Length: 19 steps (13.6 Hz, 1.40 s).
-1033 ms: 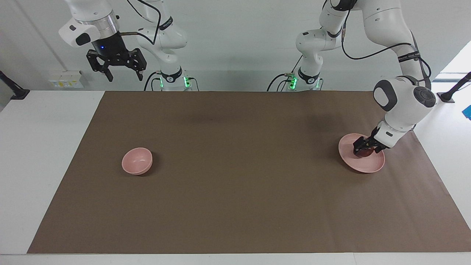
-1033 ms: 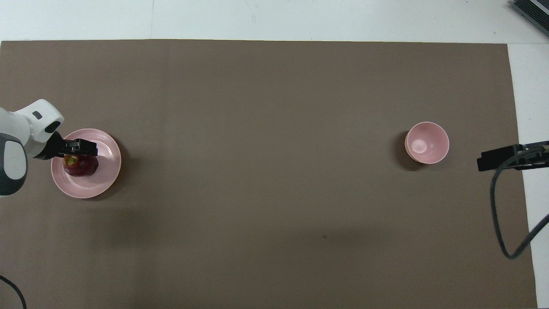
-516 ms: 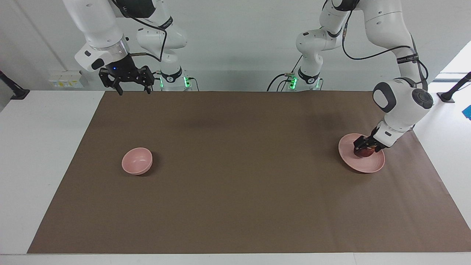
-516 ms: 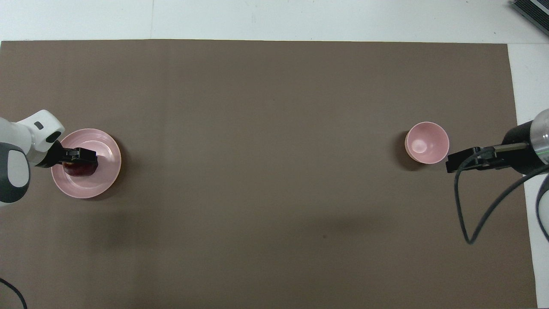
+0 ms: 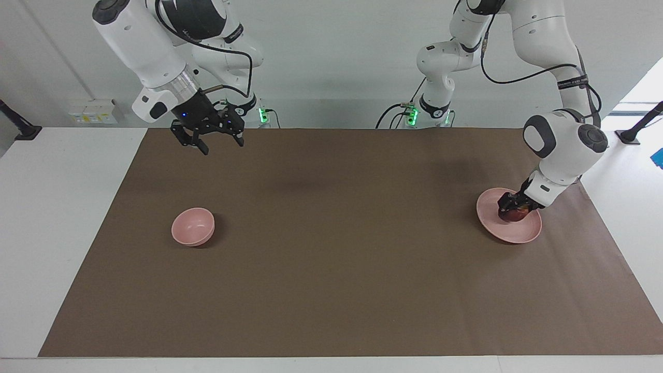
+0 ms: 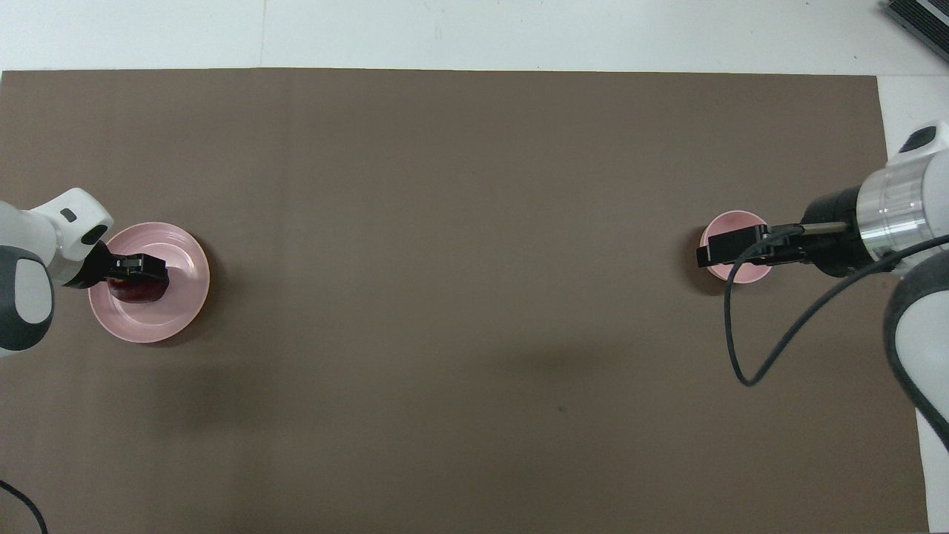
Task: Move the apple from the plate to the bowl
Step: 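Lift the apple with the left gripper while the right gripper reaches inward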
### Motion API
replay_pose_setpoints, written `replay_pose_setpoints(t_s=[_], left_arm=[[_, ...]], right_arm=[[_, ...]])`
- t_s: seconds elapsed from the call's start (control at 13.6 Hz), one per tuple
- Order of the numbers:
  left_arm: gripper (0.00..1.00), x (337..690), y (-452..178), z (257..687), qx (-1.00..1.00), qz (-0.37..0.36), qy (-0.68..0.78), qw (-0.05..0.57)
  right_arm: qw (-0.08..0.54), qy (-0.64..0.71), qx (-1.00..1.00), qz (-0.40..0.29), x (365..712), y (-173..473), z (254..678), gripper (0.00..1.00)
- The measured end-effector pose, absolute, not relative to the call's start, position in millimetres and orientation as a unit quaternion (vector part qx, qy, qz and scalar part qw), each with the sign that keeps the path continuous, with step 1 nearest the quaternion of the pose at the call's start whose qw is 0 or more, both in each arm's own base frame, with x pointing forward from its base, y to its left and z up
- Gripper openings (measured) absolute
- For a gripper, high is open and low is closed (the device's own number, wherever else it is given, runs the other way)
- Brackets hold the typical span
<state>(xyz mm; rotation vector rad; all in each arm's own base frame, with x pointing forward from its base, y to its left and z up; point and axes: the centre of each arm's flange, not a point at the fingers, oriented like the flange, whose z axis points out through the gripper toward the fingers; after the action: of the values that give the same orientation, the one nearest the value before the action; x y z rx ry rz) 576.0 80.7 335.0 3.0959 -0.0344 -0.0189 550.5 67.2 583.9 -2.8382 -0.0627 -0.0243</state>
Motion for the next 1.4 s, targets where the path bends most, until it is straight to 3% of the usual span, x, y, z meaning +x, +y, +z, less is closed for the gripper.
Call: replay_pose_setpoints(t_s=[0.3, 0.74, 1.03, 1.4], left_arm=[[0.78, 594.8, 70.8, 374.9, 1.000, -0.009, -0.010, 0.026], [0.78, 621.6, 50.2, 459.3, 0.999, -0.022, -0.001, 0.037], [0.78, 622.0, 13.4, 484.9, 0.995, -0.049, 0.047, 0.072], [0.78, 620.0, -78.2, 493.9, 0.980, -0.071, 0.141, 0.120]], right_arm=[[0.205, -0.016, -0.978, -0.021, 558.3, 86.7, 567.1, 1.00], [0.324, 0.027, -0.941, -0.097, 565.0, 127.6, 523.4, 1.00], [0.396, 0.013, -0.912, -0.109, 558.7, 138.2, 499.5, 1.00], [0.485, 0.042, -0.867, -0.106, 543.5, 173.0, 499.8, 1.00]])
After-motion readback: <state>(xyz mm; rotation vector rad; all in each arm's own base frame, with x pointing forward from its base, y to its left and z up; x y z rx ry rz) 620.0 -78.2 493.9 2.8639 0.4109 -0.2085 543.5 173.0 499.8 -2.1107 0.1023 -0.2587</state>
